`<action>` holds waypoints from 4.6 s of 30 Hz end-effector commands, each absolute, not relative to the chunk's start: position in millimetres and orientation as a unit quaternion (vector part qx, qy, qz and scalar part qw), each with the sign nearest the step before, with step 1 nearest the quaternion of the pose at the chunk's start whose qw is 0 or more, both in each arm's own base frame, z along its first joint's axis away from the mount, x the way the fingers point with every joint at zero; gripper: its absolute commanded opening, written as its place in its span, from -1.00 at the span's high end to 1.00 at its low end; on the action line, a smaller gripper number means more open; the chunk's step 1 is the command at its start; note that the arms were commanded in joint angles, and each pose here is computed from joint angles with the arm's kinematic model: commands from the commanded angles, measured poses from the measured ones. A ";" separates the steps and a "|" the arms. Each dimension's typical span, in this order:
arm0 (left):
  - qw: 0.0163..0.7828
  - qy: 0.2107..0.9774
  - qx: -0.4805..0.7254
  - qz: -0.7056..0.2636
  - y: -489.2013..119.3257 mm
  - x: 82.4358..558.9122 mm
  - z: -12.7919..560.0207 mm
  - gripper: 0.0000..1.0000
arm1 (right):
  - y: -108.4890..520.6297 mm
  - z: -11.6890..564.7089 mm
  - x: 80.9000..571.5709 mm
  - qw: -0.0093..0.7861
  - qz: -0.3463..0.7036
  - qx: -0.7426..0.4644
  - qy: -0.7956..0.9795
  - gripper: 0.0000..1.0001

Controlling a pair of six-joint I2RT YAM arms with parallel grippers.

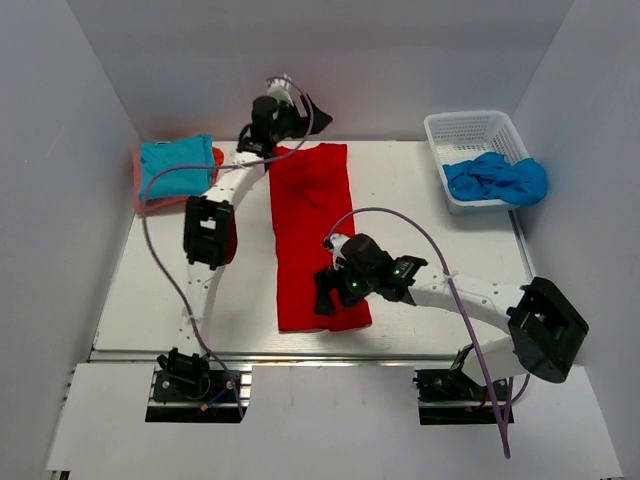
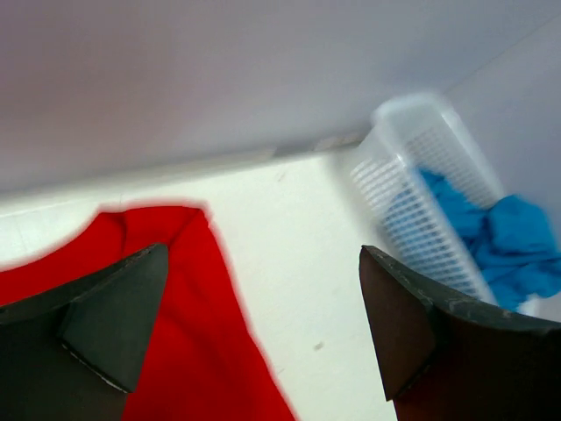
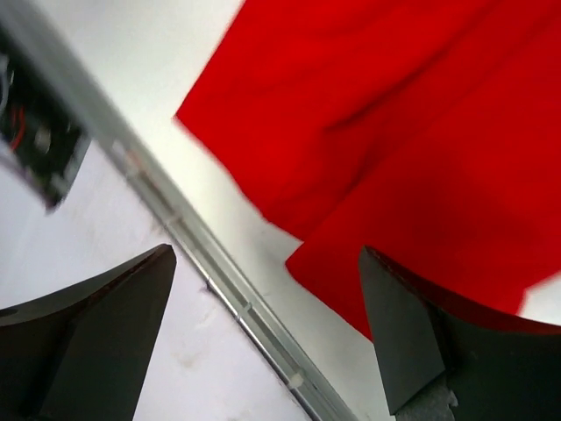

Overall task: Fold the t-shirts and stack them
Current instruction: Rotate the tshirt 90 degrees, then grab the bottom of the folded rectangular tshirt with both arms, then fold the folded rectangular tshirt in 1/3 of the way, then grab one side of the 2/3 rectangular tshirt with both arms

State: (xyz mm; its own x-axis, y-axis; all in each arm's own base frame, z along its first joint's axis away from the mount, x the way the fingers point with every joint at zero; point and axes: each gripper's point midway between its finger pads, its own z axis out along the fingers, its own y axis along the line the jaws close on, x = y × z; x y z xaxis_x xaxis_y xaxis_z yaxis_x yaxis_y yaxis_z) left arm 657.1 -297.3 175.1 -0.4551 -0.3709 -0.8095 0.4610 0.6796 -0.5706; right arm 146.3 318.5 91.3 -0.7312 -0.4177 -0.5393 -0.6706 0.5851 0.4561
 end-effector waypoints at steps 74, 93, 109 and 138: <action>0.302 0.921 -0.049 -0.240 -207.0 362.4 133.7 1.00 | 273.9 131.8 363.4 0.312 0.148 -0.068 0.936 1.00; 0.363 0.901 -0.047 -0.234 -186.6 475.7 138.5 1.00 | 281.9 120.3 490.8 0.329 0.191 -0.082 0.921 0.93; 0.423 0.881 -0.052 -0.205 -154.1 520.2 171.1 -1.00 | 282.4 179.3 518.4 0.425 0.244 -0.118 0.864 -0.81; 0.276 0.922 0.029 -0.271 -181.9 357.8 28.0 -0.21 | 257.9 30.8 366.7 0.220 0.296 -0.067 0.927 -0.48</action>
